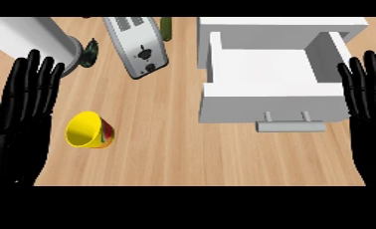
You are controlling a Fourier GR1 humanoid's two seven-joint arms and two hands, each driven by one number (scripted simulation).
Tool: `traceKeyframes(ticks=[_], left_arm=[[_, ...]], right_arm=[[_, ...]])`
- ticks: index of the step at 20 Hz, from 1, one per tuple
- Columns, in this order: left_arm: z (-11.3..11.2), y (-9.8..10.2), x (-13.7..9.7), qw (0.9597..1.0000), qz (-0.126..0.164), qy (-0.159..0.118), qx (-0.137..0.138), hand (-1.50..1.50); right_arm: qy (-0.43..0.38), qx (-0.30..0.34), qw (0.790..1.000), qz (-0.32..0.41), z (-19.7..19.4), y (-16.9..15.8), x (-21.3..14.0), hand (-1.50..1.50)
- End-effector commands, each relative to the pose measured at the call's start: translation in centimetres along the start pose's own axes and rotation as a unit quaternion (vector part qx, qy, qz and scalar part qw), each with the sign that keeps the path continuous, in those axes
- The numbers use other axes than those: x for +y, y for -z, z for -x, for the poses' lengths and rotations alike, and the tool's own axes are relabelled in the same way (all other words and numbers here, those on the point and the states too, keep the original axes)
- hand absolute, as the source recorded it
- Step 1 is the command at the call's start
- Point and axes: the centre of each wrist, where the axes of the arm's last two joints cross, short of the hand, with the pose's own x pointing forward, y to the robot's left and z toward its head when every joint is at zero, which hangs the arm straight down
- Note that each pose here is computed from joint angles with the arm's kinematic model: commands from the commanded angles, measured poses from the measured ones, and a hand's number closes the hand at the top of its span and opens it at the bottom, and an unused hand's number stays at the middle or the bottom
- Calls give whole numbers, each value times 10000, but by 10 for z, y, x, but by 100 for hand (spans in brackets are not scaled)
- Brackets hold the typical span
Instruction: Pick up the cup, place it into the drawer and close the drawer
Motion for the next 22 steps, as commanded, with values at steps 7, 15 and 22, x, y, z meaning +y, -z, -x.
traceKeyframes(ticks=[7,15,22], left_arm=[[12,-31,-4,9887,-925,-795,869,-150],[24,-50,17,9842,-1119,-999,944,-150],[73,-66,23,9762,-1497,-694,1406,-150]], right_arm=[[-309,493,9976,-366,5,1,4,-150],[-187,492,9979,-384,7,0,-12,-150],[-216,488,9978,-389,19,-5,-9,-150]])
